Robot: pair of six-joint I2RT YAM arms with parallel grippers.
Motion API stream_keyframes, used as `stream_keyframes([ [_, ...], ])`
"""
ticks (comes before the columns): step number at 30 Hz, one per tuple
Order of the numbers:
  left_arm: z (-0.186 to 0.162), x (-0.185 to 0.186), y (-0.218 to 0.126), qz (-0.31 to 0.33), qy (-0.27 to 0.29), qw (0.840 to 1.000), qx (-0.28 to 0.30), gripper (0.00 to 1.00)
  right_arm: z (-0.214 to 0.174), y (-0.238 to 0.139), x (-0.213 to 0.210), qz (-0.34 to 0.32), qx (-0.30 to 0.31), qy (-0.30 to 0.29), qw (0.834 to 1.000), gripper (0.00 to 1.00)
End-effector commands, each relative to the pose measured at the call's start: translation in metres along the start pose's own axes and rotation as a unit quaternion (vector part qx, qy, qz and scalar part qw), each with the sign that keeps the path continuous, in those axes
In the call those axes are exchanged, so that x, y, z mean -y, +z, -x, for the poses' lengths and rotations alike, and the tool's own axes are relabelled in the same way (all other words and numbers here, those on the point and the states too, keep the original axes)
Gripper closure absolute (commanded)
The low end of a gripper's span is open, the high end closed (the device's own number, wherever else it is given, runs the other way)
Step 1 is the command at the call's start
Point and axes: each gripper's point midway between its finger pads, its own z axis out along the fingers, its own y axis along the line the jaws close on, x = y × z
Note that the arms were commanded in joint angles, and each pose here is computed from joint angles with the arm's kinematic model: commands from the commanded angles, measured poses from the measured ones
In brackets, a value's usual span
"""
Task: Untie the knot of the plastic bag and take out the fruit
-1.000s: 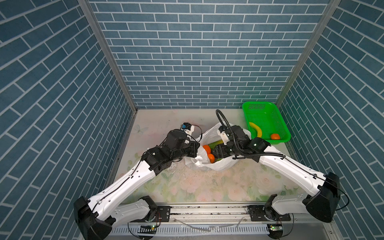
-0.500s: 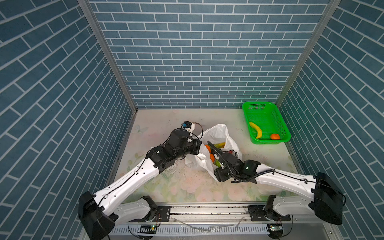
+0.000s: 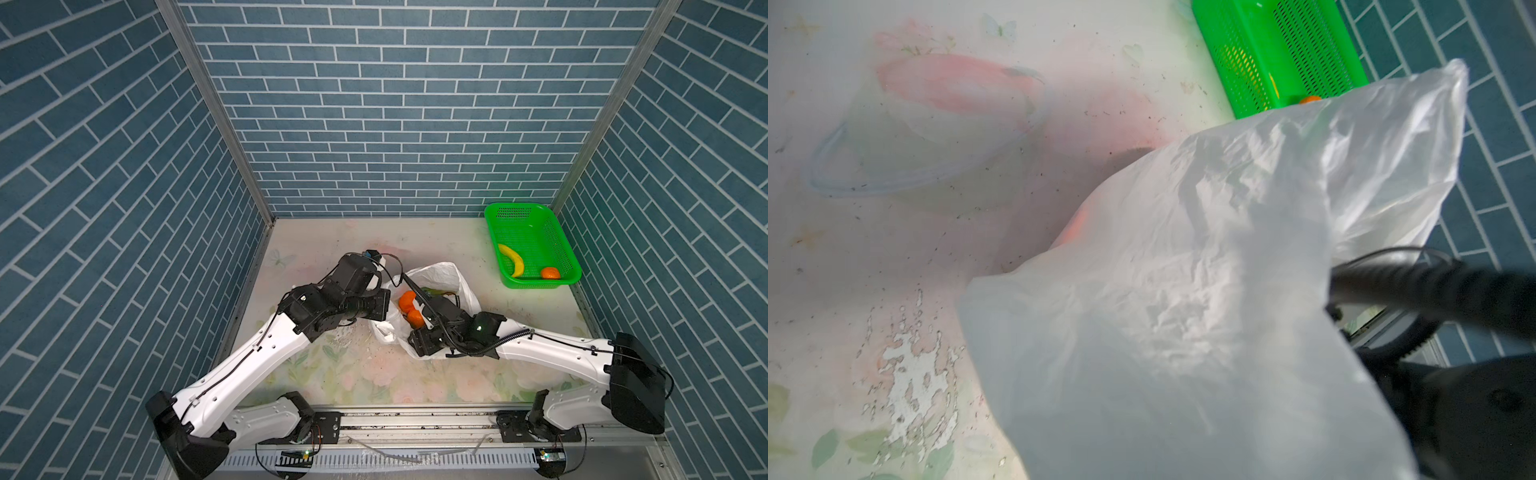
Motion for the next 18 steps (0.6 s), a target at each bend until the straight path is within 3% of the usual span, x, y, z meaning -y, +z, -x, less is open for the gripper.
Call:
stream_keyframes([
  [1, -0.019, -0.011, -0.001, 0.024, 0.015, 0.999, -0.036, 1.00, 0.031, 0.004, 0.004, -0.013, 0.047, 0.033, 0.998, 0.25],
  [8, -0.029, -0.015, -0.004, 0.034, 0.013, 0.998, -0.045, 1.00, 0.057, 0.013, 0.001, -0.008, 0.093, 0.055, 0.994, 0.27],
  [13, -0.028, -0.018, -0.003, 0.038, 0.003, 0.999, -0.030, 1.00, 0.051, 0.032, -0.045, 0.086, 0.068, 0.023, 0.994, 0.28],
  [18, -0.030, -0.030, -0.005, 0.059, -0.008, 0.998, -0.009, 1.00, 0.012, 0.042, -0.078, 0.141, 0.009, -0.023, 0.990, 0.29],
])
